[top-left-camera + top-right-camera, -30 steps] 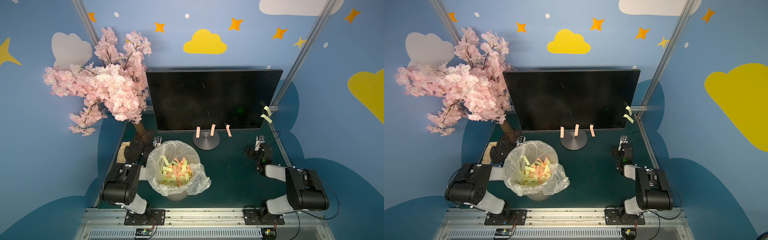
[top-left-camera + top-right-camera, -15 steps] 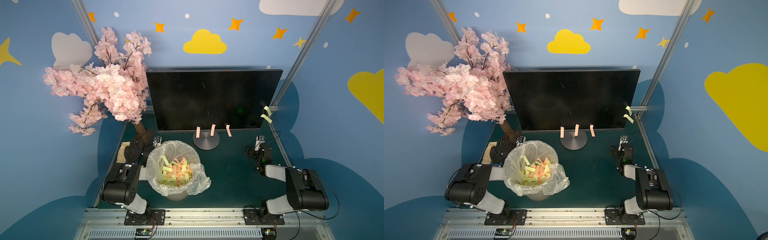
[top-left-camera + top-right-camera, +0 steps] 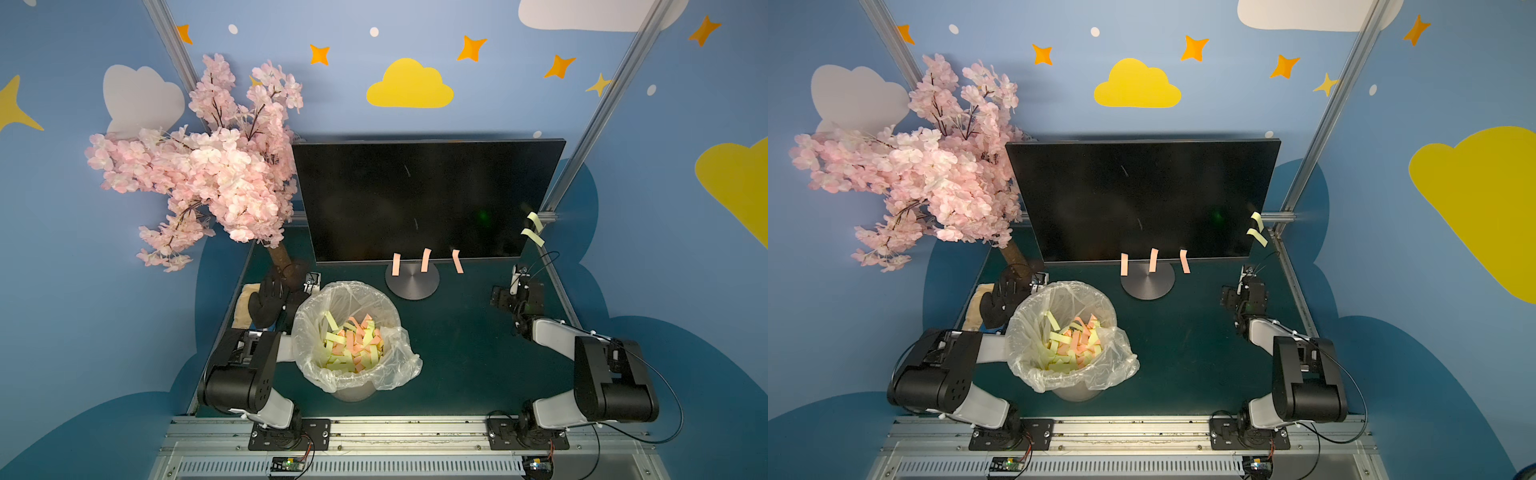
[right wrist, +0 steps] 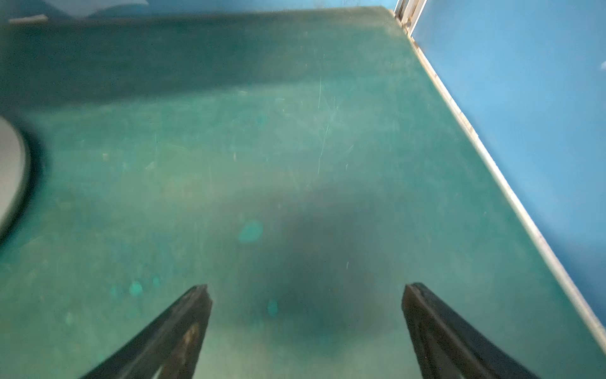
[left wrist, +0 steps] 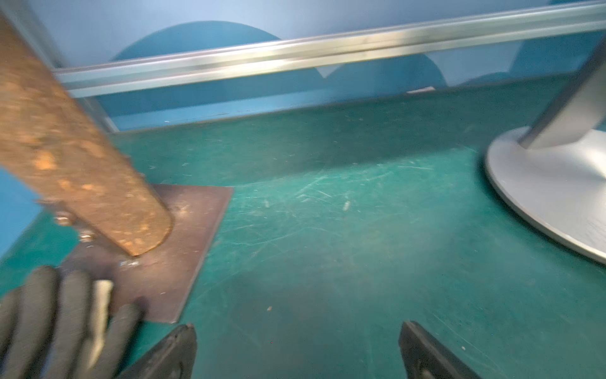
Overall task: Remove the sticky note from the monitor
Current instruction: Tear off the sticky note from the monitor.
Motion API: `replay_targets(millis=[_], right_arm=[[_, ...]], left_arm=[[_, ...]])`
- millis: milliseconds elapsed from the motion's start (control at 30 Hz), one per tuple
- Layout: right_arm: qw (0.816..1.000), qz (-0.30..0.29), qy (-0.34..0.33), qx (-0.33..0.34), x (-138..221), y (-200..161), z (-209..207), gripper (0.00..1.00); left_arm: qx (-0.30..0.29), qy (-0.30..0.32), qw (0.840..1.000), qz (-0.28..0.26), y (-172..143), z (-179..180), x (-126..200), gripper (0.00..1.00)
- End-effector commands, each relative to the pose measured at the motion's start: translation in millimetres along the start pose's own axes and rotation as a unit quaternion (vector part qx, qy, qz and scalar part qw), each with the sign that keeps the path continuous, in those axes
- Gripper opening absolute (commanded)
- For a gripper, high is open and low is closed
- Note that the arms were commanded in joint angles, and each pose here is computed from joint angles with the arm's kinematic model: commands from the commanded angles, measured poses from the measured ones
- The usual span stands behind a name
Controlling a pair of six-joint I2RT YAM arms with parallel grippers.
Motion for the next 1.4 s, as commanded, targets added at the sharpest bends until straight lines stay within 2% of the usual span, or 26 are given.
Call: replay_targets(millis=[0,100,200,300,467,633,900,1100,1267,1367], right_arm=[[0.996,0.078,-0.014,-0.031,11.5,5.3,-5.3,0.97],[0.993,0.112,0.005,-0.050,10.9,5.4,1.4,0.97],[0.988,0.129,0.013,-0.079,13.9,8.0,3.5,0.97],[0.981,0.146,0.023,-0.127,18.2,8.1,4.8,0.97],[0.953,0.193,0.124,-0.198,28.1,-3.8,25.3,0.97],[0.940,0.195,0.189,-0.207,53.4,-15.1,45.7,0.97],[0.927,0.205,0.227,-0.216,98.1,-33.0,59.8,0.94],[0.931,0.199,0.226,-0.204,124.7,-33.9,63.8,0.94],[0.937,0.187,0.230,-0.184,144.2,-23.9,67.0,0.94],[0.939,0.178,0.235,-0.174,153.4,-16.6,69.3,0.94]], left_arm=[[0.014,0.046,0.999,-0.017,17.5,13.0,12.3,1.00],[0.018,0.079,0.997,-0.020,30.1,22.8,28.4,1.00],[0.006,0.111,0.994,0.001,36.3,32.2,43.7,1.00],[0.017,0.159,0.987,0.009,42.3,46.0,65.1,1.00],[0.069,0.235,0.969,0.037,40.8,66.7,107.6,1.00],[0.126,0.298,0.943,0.083,30.8,81.0,152.3,1.00],[0.159,0.334,0.923,0.109,36.2,88.3,203.5,1.00],[0.132,0.396,0.904,0.089,53.7,104.9,235.1,1.00],[0.091,0.459,0.882,0.058,76.9,120.1,258.1,1.00],[0.076,0.469,0.880,0.024,97.9,123.5,267.3,1.00]])
Point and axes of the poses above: each gripper's point midway between its finger pads, its own x axis back along the fingers, its own z axis along the line the jaws close on, y = z × x, the point moved 3 cm from there along x, back along the fingers, and after that the axes turned 5 degrees about x, right-handed, at the moved point
